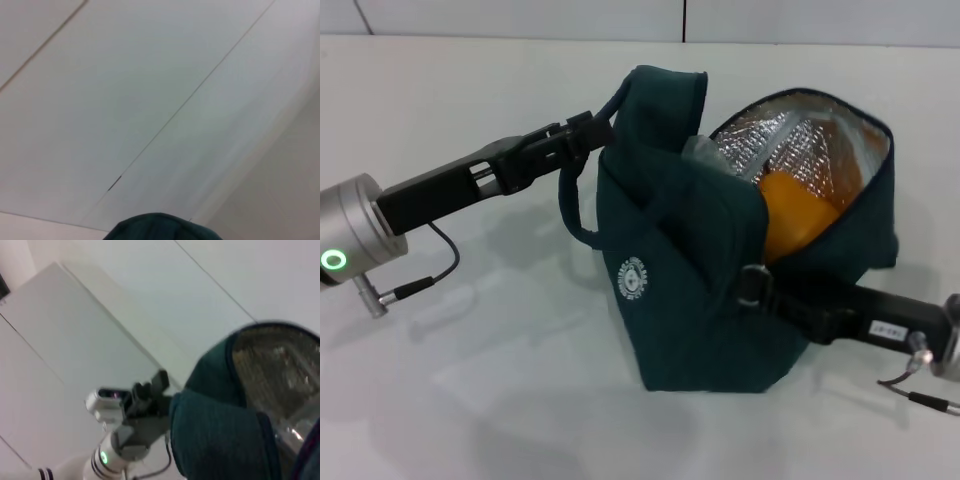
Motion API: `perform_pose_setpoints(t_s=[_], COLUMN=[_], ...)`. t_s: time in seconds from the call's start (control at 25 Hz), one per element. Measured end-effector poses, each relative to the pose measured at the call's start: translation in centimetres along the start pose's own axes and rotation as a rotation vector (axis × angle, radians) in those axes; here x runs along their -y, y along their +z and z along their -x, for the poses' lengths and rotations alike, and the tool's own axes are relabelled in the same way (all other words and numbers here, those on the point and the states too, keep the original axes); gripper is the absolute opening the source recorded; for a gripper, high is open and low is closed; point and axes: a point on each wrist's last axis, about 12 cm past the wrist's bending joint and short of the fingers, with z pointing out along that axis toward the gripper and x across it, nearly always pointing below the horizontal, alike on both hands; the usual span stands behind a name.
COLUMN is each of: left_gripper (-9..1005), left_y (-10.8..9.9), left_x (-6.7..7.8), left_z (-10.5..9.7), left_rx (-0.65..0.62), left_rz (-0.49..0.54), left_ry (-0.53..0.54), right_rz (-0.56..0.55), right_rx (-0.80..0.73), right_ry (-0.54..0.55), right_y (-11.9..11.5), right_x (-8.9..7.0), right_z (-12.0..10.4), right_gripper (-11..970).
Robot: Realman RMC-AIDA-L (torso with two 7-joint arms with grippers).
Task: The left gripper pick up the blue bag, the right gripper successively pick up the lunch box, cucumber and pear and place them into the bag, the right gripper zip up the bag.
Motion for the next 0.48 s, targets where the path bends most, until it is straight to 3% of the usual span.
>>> perform_pose_setpoints(t_s=[0.08, 0.2, 0.48], left_gripper=[595, 814, 893], left_y=[0.0, -0.2, -3.5], left_x=[0.0, 0.0, 0.0], left_z=[0.0, 0.0, -1.3], left_rx=[-0.004, -0.006, 0.010], left_rz=[-0.002, 0.001, 0.082], left_ry=[0.000, 0.002, -0.001], right_rz=[-0.005, 0.007, 0.030], right_rx=[-0.036, -0.108, -0.143], right_ry=[0.011, 0.020, 0.005], right_y=[0.5, 1.6, 2.4], right_x=[0.2, 0.3, 0.1], right_z=[-0.1, -0.2, 0.1], right_gripper=[8, 8, 9])
